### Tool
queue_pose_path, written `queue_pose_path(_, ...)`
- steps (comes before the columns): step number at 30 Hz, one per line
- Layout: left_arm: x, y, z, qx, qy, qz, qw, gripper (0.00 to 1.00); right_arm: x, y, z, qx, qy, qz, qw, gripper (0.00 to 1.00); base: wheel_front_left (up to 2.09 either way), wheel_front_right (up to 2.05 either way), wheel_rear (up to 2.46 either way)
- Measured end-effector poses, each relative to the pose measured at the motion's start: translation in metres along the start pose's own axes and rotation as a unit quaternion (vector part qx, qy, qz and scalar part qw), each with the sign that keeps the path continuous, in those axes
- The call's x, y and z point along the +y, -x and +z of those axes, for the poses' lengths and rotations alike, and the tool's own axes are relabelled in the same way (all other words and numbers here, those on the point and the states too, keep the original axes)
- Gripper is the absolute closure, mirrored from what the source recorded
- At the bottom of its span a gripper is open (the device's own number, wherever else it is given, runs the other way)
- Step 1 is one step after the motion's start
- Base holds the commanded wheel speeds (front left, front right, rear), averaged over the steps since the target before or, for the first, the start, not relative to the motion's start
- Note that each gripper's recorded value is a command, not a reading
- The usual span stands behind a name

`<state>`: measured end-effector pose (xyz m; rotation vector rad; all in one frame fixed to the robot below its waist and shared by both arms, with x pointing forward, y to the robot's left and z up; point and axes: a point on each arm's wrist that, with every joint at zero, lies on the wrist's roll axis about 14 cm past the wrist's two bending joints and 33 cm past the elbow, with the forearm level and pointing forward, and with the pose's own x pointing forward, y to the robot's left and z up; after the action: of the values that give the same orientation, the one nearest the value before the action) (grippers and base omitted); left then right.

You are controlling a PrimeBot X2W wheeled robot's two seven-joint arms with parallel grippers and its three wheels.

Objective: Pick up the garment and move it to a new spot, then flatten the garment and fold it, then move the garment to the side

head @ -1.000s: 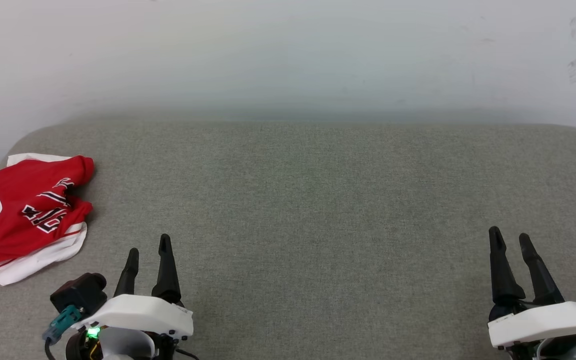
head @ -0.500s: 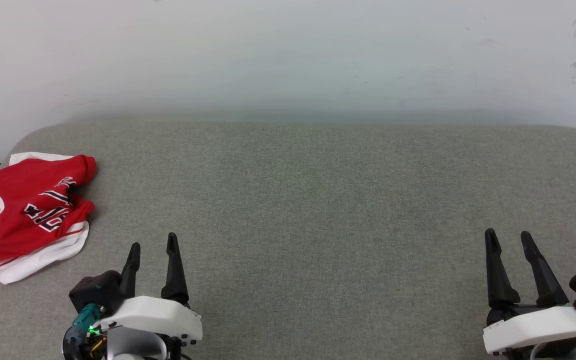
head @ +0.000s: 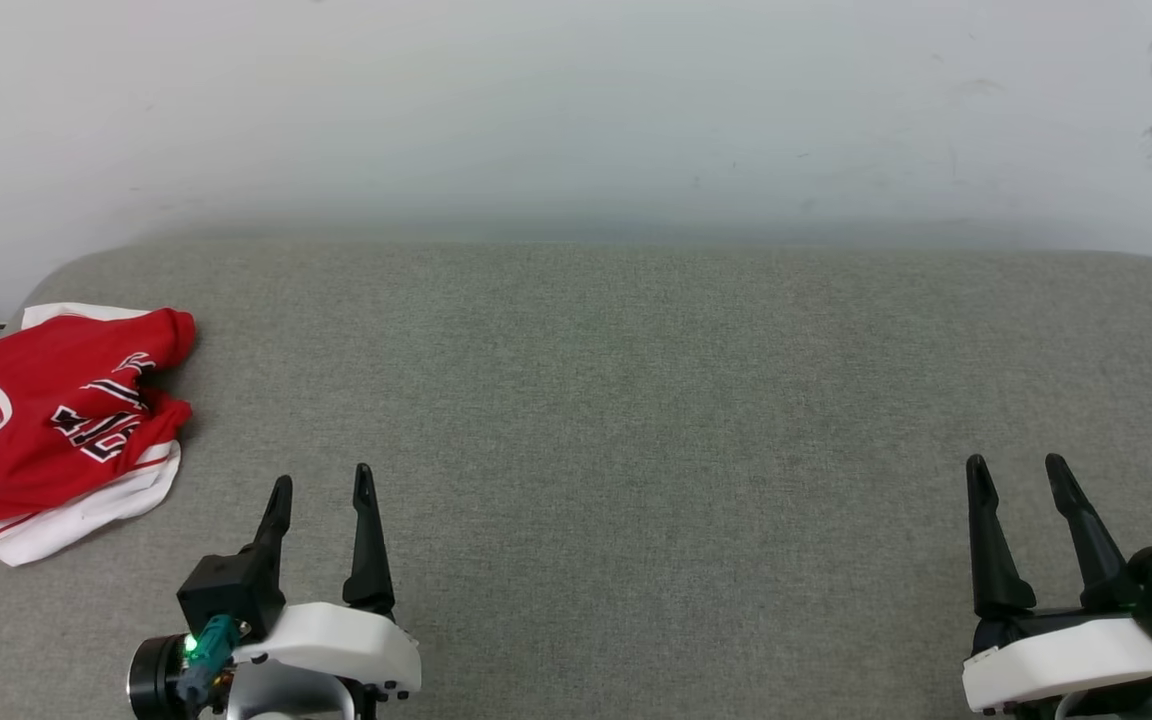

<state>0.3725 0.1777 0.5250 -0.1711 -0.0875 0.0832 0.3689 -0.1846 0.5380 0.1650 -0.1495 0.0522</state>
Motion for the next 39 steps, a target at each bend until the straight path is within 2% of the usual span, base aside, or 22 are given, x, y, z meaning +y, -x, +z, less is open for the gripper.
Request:
queue_pose_path(21,-0.009,0.005,0.008,-0.032,-0.067,-0.021,0.997,0.00,0.008,0.002,0.005,-0.016,0.062,0.020,0.998,0.00,0.00,0.00,0.00)
queue_pose_path(32,-0.011,0.008,0.008,-0.041,-0.099,-0.028,0.994,0.00,0.008,0.003,0.004,-0.020,0.070,0.021,0.997,0.00,0.00,0.00,0.00)
queue_pose_path(39,-0.010,0.008,0.006,-0.040,-0.104,-0.029,0.993,0.00,0.005,0.004,0.001,-0.017,0.052,0.015,0.998,0.00,0.00,0.00,0.00)
